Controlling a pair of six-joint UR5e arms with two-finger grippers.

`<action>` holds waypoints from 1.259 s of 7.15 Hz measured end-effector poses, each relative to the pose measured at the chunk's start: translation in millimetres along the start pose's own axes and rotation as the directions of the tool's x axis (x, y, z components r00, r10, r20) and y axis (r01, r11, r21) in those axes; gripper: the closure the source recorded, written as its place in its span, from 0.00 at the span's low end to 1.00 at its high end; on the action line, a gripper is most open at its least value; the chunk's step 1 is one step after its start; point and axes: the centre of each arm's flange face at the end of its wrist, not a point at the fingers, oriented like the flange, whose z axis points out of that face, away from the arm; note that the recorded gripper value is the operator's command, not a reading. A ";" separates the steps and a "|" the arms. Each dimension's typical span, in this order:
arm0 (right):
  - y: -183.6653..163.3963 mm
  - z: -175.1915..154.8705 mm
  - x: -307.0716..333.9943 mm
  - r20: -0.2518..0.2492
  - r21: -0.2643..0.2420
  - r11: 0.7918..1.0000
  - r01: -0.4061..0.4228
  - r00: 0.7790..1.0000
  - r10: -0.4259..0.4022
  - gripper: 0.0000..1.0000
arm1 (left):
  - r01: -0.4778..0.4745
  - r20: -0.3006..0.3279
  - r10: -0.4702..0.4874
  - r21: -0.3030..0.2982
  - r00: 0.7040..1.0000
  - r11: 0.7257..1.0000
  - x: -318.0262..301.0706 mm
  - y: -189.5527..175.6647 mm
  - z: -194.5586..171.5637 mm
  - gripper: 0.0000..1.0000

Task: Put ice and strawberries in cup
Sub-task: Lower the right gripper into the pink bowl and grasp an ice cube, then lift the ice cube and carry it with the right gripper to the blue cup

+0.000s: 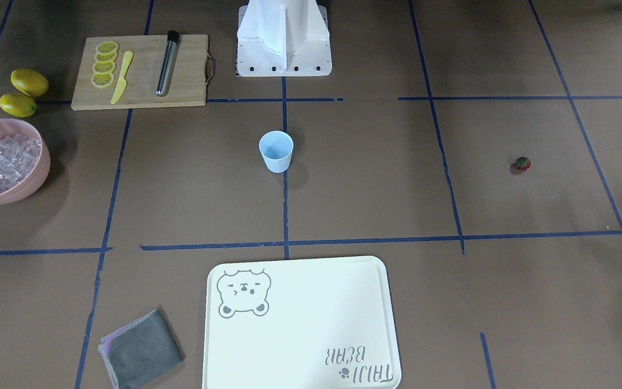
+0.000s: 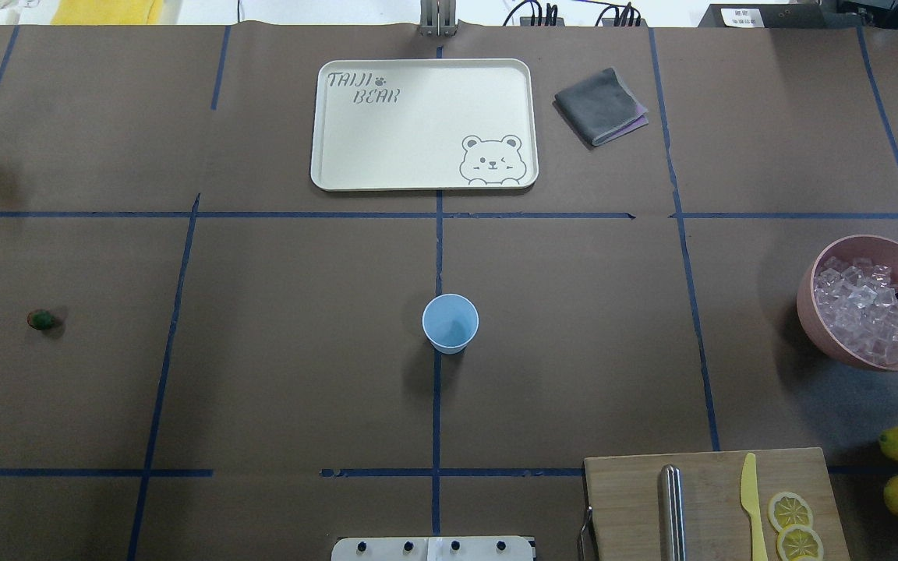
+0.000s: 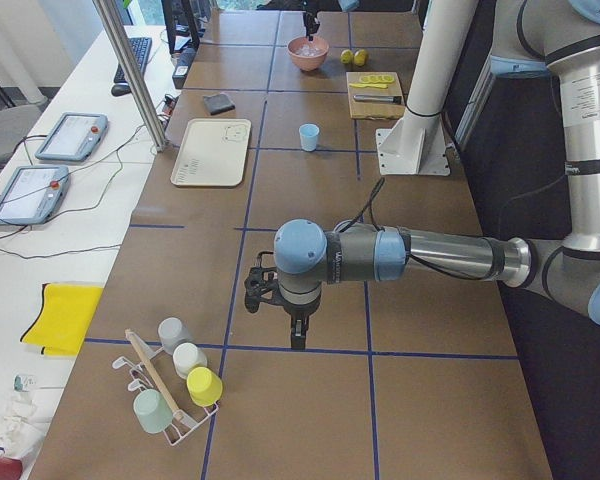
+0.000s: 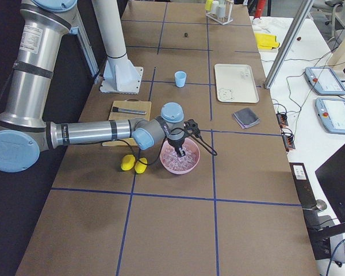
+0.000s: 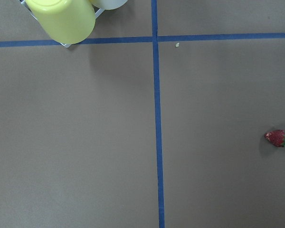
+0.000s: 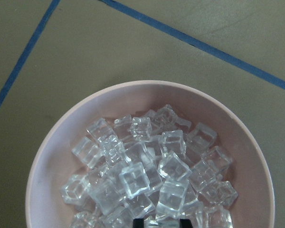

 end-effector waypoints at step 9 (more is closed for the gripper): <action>-216.2 -12.5 -361.0 0.017 -0.005 0.955 -0.295 0.955 0.295 0.95 | 0.000 -0.001 0.000 0.001 1.000 1.000 0.0 -0.1 0.1 0.00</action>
